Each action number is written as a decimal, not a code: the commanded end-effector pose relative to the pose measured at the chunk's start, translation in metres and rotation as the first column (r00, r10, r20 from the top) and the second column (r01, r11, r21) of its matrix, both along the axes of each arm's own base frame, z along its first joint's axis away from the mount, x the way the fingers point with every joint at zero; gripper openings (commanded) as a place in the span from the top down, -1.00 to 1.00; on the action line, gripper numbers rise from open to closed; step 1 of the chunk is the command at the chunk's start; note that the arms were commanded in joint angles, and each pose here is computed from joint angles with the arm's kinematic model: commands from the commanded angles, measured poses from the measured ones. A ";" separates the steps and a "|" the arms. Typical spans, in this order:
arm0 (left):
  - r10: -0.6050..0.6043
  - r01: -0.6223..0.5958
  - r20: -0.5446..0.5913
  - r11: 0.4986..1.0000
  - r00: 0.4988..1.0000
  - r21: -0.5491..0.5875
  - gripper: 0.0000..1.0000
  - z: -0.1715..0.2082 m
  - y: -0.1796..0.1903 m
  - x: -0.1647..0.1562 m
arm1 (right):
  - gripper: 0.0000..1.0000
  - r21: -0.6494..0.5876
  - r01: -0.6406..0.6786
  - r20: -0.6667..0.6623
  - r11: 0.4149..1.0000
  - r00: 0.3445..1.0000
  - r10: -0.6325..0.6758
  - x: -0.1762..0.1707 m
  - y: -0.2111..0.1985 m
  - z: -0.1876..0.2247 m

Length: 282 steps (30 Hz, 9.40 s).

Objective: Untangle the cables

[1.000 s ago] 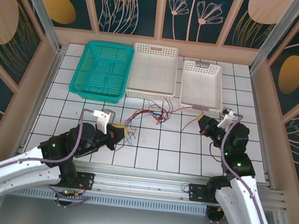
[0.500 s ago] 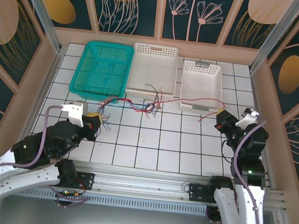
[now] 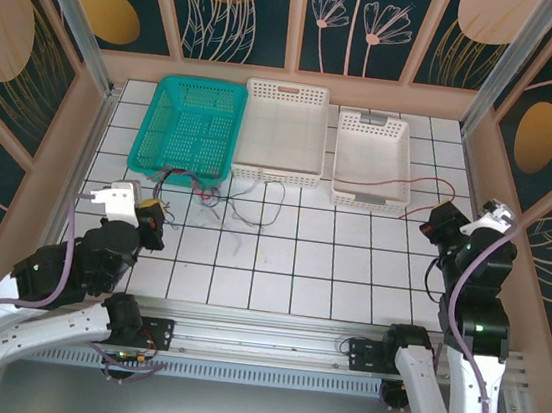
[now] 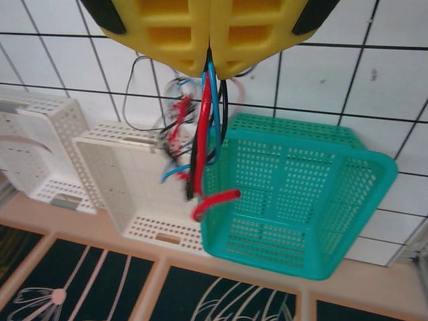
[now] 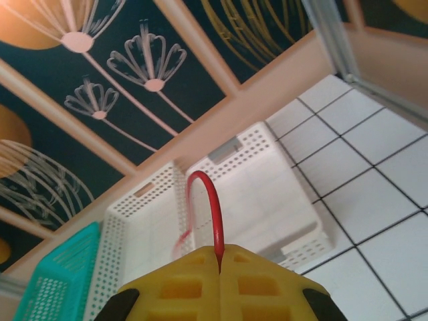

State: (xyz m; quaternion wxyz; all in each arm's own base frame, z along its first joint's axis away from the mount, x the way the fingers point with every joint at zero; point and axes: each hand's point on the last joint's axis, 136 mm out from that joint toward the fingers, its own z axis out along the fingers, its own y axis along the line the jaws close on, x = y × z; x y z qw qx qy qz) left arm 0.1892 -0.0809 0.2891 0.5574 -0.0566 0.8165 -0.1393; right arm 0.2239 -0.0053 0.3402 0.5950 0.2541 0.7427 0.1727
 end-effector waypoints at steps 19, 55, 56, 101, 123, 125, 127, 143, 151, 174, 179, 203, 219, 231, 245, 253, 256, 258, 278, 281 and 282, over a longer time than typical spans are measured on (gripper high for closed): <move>-0.366 0.366 0.066 0.930 0.928 0.018 1.00 0.004 -0.104 0.009 | 1.00 0.014 -0.257 0.164 0.966 0.954 0.251 0.017 0.045 0.085; -0.528 0.520 0.089 0.848 0.845 0.101 1.00 -0.012 -0.117 -0.010 | 1.00 0.084 -0.472 0.193 0.878 0.872 0.450 0.137 0.103 0.100; -0.525 0.517 0.084 0.850 0.847 0.103 1.00 -0.014 -0.117 -0.009 | 1.00 0.080 -0.472 0.192 0.878 0.871 0.451 0.139 0.105 0.100; -0.517 0.507 0.066 0.853 0.854 0.123 1.00 -0.021 -0.117 -0.006 | 1.00 0.035 -0.493 0.141 0.869 0.864 0.484 0.165 0.130 0.085; -0.521 0.511 0.059 0.850 0.852 0.124 1.00 -0.022 -0.118 -0.007 | 1.00 0.167 -0.460 -0.001 0.872 0.884 0.467 0.209 0.116 -0.007; -0.520 0.511 0.056 0.850 0.852 0.127 1.00 -0.023 -0.118 -0.006 | 1.00 0.139 -0.478 0.023 0.867 0.877 0.480 0.206 0.123 0.015; -0.519 0.510 0.055 0.851 0.853 0.127 1.00 -0.023 -0.118 -0.006 | 1.00 0.097 -0.489 0.054 0.867 0.872 0.486 0.202 0.131 0.040; -0.520 0.511 0.040 0.848 0.853 0.139 1.00 -0.028 -0.119 -0.005 | 1.00 0.100 -0.744 0.094 0.661 0.668 0.738 0.187 0.255 0.062; -0.519 0.511 0.025 0.847 0.854 0.148 1.00 -0.032 -0.120 -0.004 | 1.00 0.217 -0.773 -0.037 0.596 0.604 0.796 0.219 0.286 -0.022; -0.525 0.524 -0.052 0.829 0.850 0.196 1.00 -0.054 -0.128 -0.001 | 1.00 0.172 -0.658 -0.506 0.733 0.580 0.639 0.322 0.334 -0.226; -0.527 0.526 -0.053 0.827 0.848 0.198 1.00 -0.055 -0.129 -0.001 | 0.60 0.091 -0.684 -0.470 0.724 0.611 0.637 0.321 0.339 -0.191; -0.550 0.548 -0.036 0.820 0.834 0.164 1.00 -0.047 -0.132 -0.005 | -0.04 -0.096 -0.749 -0.174 0.655 0.661 0.730 0.205 0.318 0.018; -0.625 0.625 0.055 0.764 0.778 -0.158 1.00 -0.026 -0.168 -0.019 | -0.11 0.058 -0.971 0.048 0.234 0.237 0.970 -0.035 0.347 -0.053; -0.637 0.639 0.092 0.733 0.765 -0.234 1.00 -0.020 -0.176 -0.021 | 0.00 0.060 -0.969 0.039 0.239 0.241 0.970 -0.045 0.348 -0.090; -0.651 0.652 0.111 0.705 0.751 -0.278 1.00 -0.017 -0.179 -0.026 | 0.27 0.020 -0.961 0.036 0.277 0.278 0.960 -0.039 0.351 -0.091; -0.654 0.660 0.137 0.687 0.744 -0.304 1.00 -0.009 -0.177 -0.029 | 0.51 0.024 -0.959 0.033 0.283 0.284 0.958 -0.039 0.350 -0.093; -0.655 0.662 0.142 0.683 0.742 -0.310 1.00 -0.008 -0.177 -0.030 | 0.65 0.019 -0.958 0.035 0.287 0.288 0.957 -0.039 0.349 -0.092; -0.652 0.659 0.142 0.686 0.745 -0.309 1.00 -0.008 -0.177 -0.030 | 0.76 0.016 -0.955 0.032 0.295 0.295 0.955 -0.038 0.348 -0.092; -0.582 0.582 0.090 0.766 0.808 -0.273 1.00 -0.020 -0.153 -0.023 | 1.00 0.048 -0.827 -0.018 0.560 0.560 0.828 -0.004 0.268 -0.094; -0.555 0.552 0.070 0.790 0.829 -0.265 1.00 -0.025 -0.148 -0.020 | 1.00 0.081 -0.768 -0.011 0.636 0.637 0.771 0.009 0.241 -0.092; -0.547 0.543 0.063 0.798 0.835 -0.260 1.00 -0.027 -0.146 -0.019 | 1.00 0.089 -0.745 -0.009 0.661 0.663 0.749 0.012 0.231 -0.091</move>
